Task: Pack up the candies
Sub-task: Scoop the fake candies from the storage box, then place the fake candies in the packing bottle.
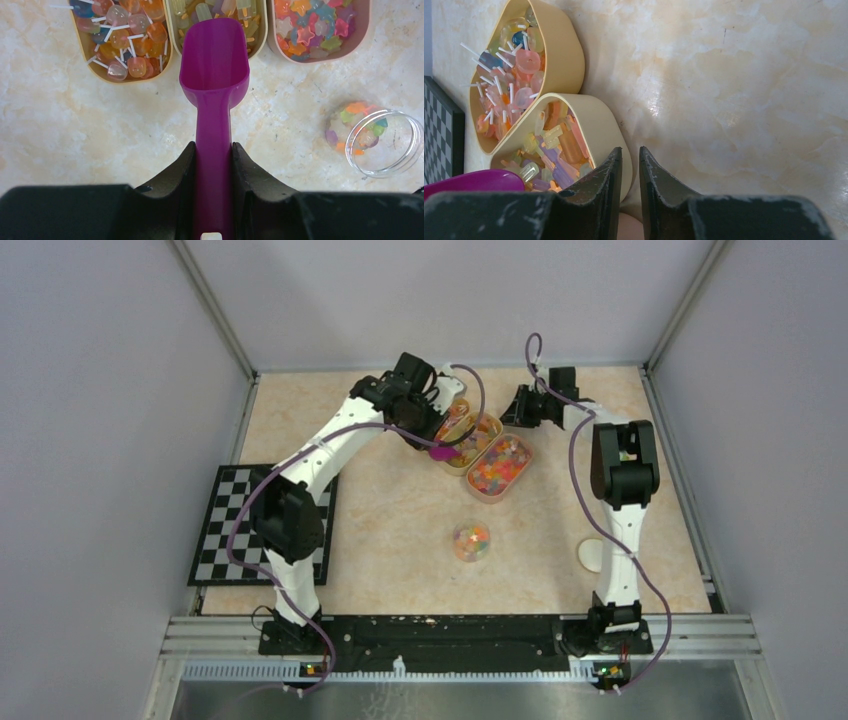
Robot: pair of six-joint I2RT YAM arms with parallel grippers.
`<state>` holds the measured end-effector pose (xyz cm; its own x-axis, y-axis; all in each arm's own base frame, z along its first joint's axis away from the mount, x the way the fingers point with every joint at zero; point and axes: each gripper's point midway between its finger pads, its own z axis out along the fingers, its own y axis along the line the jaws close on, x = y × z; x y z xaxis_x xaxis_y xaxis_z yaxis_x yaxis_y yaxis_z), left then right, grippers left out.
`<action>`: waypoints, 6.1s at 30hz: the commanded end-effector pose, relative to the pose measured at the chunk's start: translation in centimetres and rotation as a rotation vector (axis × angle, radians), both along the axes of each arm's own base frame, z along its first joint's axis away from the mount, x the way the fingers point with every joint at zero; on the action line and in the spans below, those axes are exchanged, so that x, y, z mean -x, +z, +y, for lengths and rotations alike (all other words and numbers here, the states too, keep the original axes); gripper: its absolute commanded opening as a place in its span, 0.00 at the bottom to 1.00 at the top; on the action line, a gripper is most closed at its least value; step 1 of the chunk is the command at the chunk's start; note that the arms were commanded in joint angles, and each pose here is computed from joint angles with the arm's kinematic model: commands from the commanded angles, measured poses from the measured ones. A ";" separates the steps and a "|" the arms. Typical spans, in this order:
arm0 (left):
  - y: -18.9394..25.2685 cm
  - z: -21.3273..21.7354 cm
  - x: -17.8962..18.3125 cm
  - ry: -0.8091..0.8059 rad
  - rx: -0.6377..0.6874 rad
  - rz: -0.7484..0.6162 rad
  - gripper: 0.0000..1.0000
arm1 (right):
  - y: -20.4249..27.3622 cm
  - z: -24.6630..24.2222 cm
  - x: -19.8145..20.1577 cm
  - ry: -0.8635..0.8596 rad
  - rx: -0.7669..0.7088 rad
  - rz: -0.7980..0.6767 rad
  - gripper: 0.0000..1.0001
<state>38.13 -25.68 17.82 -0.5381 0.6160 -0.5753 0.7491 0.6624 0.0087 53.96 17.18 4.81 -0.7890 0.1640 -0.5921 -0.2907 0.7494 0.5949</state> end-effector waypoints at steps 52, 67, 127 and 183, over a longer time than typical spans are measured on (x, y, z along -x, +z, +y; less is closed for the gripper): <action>-5.4 -1.5 -3.3 -0.078 0.005 -0.066 0.00 | 2.1 0.7 0.3 0.039 0.001 -0.071 0.18; -7.2 -0.9 -2.2 -0.106 -0.008 -0.063 0.00 | 2.2 0.6 0.2 0.038 -0.003 -0.074 0.18; 6.8 0.1 7.6 -0.166 0.411 -0.447 0.00 | 11.2 -2.6 0.2 -0.143 -0.137 -0.157 0.60; -0.4 0.8 27.0 -0.026 -0.034 0.408 0.00 | 15.5 -3.1 17.4 -0.080 -0.093 -0.198 0.71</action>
<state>10.73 -24.73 16.44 -0.6928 0.6490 -0.3145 0.7211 0.6295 -0.2894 38.47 13.27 18.60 -0.6542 0.2979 -0.6952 -0.2927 0.7478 0.5959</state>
